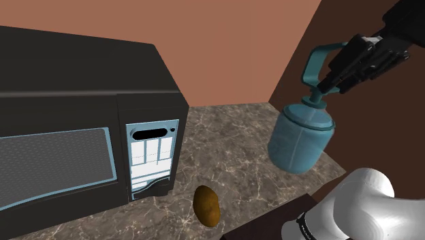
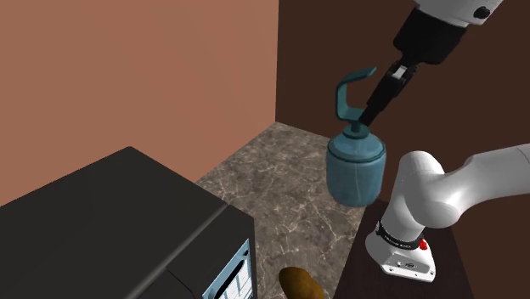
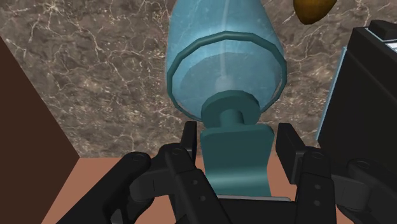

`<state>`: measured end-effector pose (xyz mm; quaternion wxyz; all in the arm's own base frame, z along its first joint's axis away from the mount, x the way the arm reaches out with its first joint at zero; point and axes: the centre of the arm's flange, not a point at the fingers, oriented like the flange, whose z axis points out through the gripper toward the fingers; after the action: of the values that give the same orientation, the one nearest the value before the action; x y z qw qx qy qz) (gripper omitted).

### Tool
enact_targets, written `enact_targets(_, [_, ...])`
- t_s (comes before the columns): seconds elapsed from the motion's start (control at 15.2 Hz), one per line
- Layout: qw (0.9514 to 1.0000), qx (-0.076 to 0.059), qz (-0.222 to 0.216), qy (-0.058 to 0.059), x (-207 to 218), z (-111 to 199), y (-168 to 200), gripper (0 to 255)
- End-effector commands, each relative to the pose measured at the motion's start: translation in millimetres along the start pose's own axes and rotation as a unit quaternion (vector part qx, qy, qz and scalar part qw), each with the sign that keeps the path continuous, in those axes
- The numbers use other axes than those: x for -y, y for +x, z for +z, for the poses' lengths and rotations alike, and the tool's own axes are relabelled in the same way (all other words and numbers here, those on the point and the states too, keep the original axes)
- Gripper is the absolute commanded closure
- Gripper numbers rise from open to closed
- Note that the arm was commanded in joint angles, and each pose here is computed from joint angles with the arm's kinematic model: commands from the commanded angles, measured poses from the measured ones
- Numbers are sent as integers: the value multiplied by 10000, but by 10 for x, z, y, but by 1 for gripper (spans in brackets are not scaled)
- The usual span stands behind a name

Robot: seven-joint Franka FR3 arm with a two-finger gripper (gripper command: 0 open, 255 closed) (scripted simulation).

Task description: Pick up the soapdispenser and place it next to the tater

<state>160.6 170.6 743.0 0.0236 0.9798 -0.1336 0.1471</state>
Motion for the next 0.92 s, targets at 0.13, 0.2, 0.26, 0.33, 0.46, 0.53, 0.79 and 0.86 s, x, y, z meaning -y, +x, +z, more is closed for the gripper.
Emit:
enact_targets(0.13, [10000,-4,1,3,3,196,-67,255])
enact_targets(0.2, [10000,-4,1,3,3,247,-83,255])
enact_targets(0.26, [10000,-4,1,3,4,297,-99,255])
enact_targets(0.33, [10000,-4,1,3,4,348,-114,255])
enact_targets(0.46, [10000,-4,1,3,5,449,-145,255])
enact_targets(0.53, [10000,-4,1,3,5,499,-161,255])
enact_targets(0.79, [10000,-4,1,3,7,701,-223,255])
enact_targets(0.86, [10000,-4,1,3,7,752,-239,255])
